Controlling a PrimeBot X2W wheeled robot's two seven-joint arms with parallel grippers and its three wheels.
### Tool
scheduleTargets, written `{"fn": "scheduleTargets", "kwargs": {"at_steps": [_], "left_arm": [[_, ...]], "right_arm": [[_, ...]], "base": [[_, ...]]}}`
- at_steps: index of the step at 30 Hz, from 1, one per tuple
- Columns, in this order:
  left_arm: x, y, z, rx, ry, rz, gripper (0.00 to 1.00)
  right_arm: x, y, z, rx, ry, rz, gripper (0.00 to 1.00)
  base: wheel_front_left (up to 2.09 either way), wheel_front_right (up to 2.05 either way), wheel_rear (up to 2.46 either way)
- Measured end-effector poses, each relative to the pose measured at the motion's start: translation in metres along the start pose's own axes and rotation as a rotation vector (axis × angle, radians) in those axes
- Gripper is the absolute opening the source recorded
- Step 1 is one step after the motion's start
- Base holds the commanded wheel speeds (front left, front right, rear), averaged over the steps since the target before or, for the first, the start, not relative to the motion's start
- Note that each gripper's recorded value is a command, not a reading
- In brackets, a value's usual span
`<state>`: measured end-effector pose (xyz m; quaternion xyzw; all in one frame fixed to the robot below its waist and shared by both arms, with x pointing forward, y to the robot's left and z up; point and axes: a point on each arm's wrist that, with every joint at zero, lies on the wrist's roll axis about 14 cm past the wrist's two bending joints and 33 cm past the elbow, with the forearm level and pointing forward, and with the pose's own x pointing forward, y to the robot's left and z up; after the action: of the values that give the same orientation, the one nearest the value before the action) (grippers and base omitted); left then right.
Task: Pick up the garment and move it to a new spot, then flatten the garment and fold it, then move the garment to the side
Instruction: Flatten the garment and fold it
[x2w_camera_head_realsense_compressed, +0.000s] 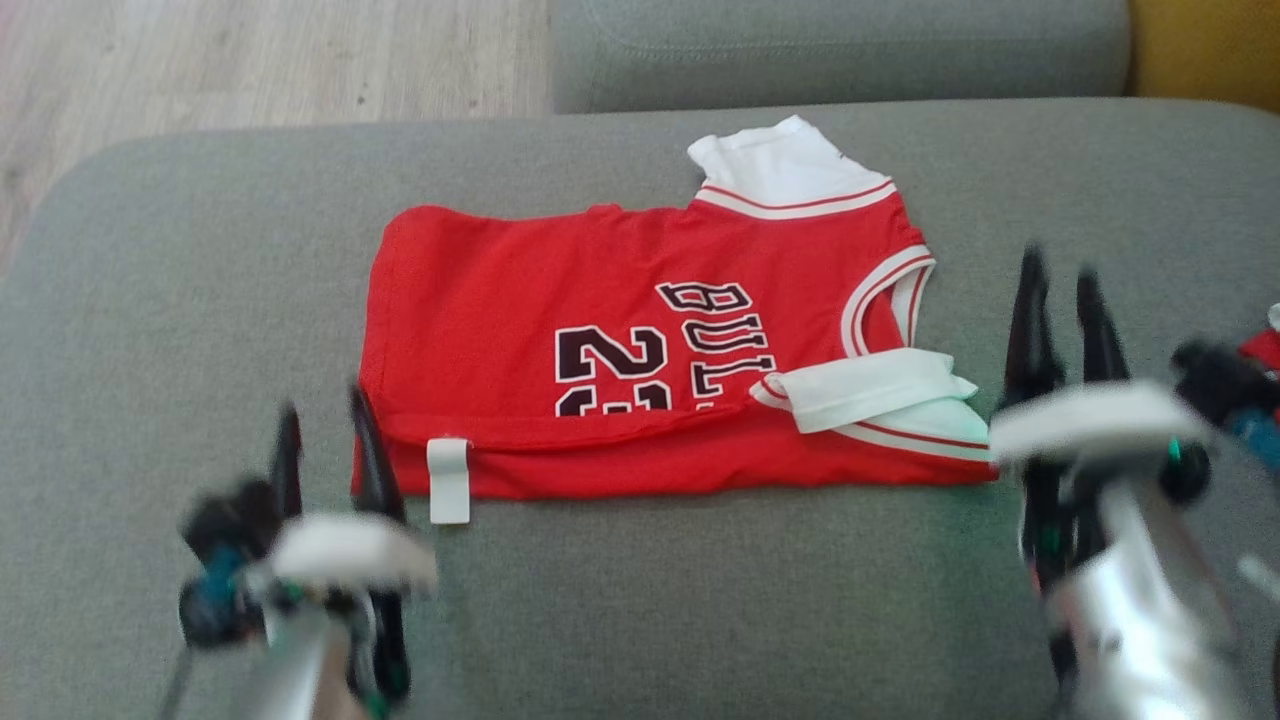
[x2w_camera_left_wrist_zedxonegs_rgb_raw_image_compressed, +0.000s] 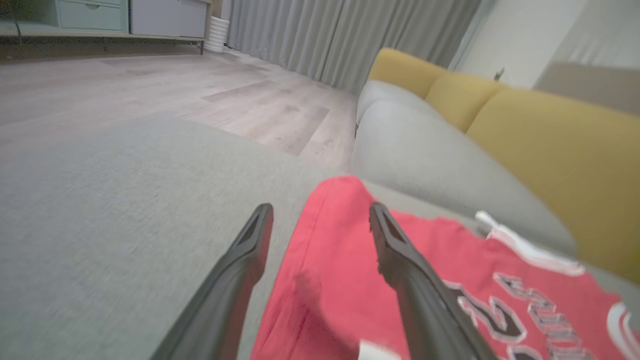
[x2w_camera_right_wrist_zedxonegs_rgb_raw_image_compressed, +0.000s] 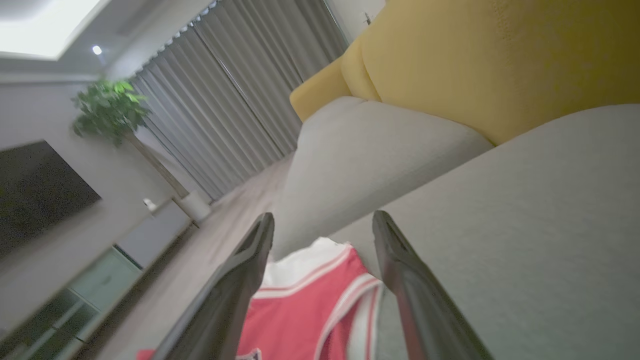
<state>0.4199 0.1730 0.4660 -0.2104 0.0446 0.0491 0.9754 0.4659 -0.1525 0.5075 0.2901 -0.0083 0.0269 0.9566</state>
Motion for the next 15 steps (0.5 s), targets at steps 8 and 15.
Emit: {"fn": "scheduleTargets", "kwargs": {"at_steps": [8,15], "left_arm": [[-0.063,0.024,-0.053,0.353,0.132,-0.018,1.0],[-0.091,0.042,-0.062,0.415,0.16,0.014,1.0]], "right_arm": [[-0.065,-0.026,-0.042,-0.362,0.145,0.007,1.0],[-0.101,-0.039,-0.064,-0.42,0.228,-0.006,1.0]], "base": [[0.0,0.0,0.0],[0.0,0.0,0.0]]}}
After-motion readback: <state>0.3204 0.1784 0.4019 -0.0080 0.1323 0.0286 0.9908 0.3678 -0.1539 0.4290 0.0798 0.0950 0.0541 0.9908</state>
